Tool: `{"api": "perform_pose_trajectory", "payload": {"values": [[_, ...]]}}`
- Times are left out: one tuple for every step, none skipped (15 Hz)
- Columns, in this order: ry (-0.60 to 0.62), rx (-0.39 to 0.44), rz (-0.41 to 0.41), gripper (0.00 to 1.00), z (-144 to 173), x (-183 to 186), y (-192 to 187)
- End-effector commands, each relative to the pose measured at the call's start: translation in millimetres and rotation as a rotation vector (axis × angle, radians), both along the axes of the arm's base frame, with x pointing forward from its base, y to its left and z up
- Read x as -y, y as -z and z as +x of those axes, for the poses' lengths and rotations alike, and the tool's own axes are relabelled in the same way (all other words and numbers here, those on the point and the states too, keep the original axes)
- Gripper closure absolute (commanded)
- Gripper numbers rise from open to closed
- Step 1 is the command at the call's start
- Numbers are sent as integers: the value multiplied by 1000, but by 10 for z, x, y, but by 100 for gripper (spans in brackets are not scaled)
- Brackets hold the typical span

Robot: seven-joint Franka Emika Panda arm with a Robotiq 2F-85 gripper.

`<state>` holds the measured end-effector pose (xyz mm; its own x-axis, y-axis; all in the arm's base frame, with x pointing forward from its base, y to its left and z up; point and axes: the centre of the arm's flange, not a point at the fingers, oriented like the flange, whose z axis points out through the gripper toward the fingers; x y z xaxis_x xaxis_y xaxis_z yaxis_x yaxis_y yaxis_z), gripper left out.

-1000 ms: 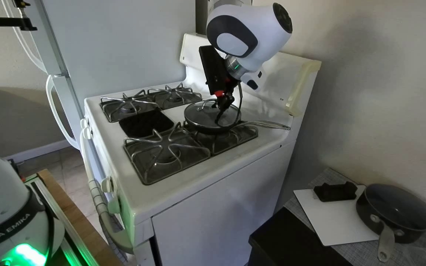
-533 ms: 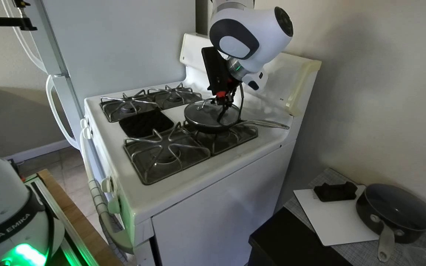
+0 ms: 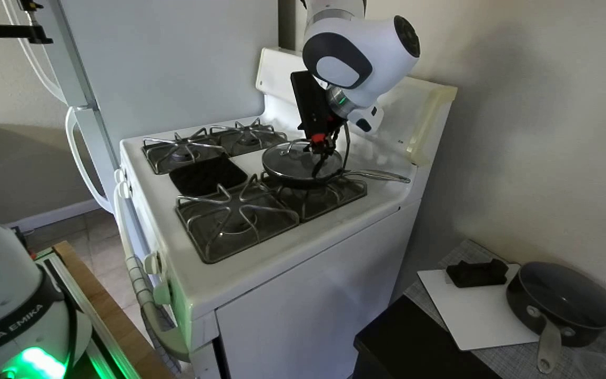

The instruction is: Remove the glass lid from the pan and put it on the black potholder

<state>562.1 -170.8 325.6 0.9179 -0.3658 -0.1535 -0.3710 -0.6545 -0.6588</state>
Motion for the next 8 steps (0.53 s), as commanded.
{"api": "perform_pose_trajectory", "payload": {"values": [[-2,9,-8,6,75,13,103],[-5,11,-9,8,88,1,102],[-8,12,-11,17,101,-11,96],[-11,12,-13,33,109,-22,97],[-12,12,-14,37,117,-24,96],[-12,12,-19,47,114,-22,108],[-14,11,-25,55,125,-21,119],[-14,9,-31,66,133,-20,124]]}}
